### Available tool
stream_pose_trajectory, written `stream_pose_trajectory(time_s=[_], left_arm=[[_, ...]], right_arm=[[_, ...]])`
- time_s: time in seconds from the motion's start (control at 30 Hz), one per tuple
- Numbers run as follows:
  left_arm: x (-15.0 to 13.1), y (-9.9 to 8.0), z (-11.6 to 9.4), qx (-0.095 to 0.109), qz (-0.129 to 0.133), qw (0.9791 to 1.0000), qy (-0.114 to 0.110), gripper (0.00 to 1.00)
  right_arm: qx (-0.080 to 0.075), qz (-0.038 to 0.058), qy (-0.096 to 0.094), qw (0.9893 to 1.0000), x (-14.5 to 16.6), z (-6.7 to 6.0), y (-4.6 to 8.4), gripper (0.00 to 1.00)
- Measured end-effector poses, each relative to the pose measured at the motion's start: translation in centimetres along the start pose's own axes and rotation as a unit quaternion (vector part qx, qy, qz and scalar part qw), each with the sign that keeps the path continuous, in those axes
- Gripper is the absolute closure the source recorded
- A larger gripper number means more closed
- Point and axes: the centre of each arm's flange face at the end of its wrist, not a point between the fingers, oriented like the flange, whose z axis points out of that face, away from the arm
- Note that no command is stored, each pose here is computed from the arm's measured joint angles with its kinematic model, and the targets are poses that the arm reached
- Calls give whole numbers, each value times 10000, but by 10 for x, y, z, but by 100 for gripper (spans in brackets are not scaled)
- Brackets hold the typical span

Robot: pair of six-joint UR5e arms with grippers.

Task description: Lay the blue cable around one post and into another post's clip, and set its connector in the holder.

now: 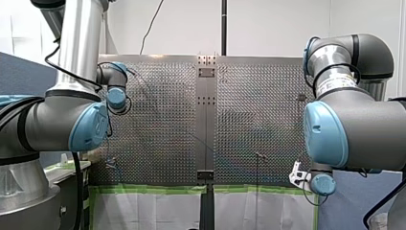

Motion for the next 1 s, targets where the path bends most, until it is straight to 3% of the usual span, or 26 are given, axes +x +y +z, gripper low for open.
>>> stream_pose_trajectory(time_s=[0.23,0.43,0.53,0.7,1.0], left_arm=[[-20,-6,-18,-222,306,9992,-99,0],[-19,-1,-40,-508,637,9967,19,0],[-15,2,-48,-669,836,9942,125,0],[-12,5,-58,-952,1211,9877,275,0],[-15,9,-62,-1283,1630,9781,173,0]], right_arm=[[20,-6,-1,10000,0,0,-2,100],[34,-9,-10,10000,-1,0,-4,100],[35,-8,-13,10000,-1,0,-4,100],[39,-7,-16,10000,-2,-1,-5,100],[46,-8,-18,10000,-2,-1,-5,100]])
